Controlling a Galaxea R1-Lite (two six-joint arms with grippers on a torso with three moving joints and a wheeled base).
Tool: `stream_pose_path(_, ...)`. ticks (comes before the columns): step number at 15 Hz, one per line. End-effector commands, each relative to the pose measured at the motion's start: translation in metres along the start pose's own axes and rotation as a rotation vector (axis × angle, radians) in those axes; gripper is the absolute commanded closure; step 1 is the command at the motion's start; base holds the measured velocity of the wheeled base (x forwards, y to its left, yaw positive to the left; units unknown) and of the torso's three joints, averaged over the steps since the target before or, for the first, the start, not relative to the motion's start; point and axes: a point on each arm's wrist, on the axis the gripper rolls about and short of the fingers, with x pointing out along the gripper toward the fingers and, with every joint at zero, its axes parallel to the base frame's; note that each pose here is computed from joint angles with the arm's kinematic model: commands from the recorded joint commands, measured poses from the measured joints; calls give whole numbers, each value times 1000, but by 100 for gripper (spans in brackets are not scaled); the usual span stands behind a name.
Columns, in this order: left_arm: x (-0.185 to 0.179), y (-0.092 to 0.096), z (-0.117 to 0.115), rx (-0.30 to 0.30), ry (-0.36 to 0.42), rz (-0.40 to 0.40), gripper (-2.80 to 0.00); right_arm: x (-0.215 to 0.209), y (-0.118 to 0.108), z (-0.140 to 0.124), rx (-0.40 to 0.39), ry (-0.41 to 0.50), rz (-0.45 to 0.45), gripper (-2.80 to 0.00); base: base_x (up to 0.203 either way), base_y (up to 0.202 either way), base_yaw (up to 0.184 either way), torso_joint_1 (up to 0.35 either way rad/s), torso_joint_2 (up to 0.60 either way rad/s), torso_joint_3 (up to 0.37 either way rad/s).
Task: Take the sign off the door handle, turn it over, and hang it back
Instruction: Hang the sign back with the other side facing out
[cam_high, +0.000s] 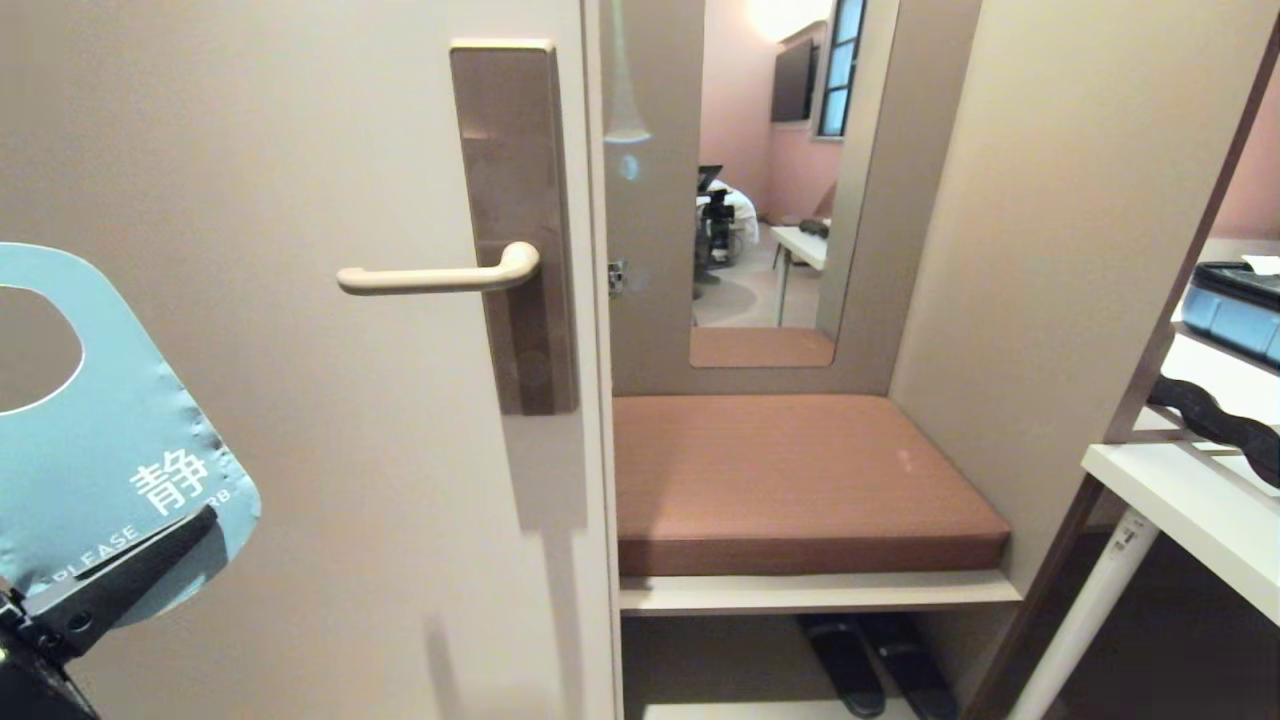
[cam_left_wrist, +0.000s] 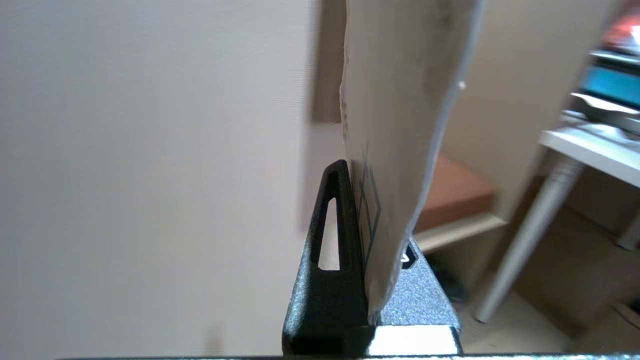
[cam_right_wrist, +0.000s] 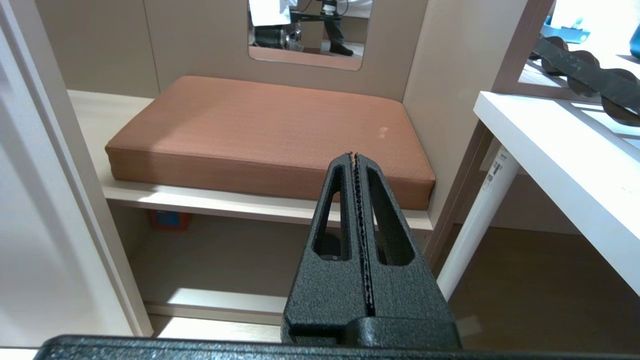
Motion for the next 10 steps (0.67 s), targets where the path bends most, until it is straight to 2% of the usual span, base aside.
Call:
stream_pose_path(1, 5, 11, 3, -17, 27, 93, 0, 0, 0, 0, -1, -1, 1, 0, 0, 0, 0, 0, 0, 0)
stream_pose_path(4, 15, 24, 4, -24, 67, 184, 0, 0, 0, 0, -1, 1, 1, 0, 0, 0, 0, 0, 0, 0)
stream_pose_path(6, 23, 32, 4, 23, 96, 242, 0, 0, 0, 0, -1, -1, 1, 0, 0, 0, 0, 0, 0, 0)
stream_pose_path(10, 40, 42, 8, 70, 144, 257, 0, 0, 0, 0, -1, -1, 1, 0, 0, 0, 0, 0, 0, 0)
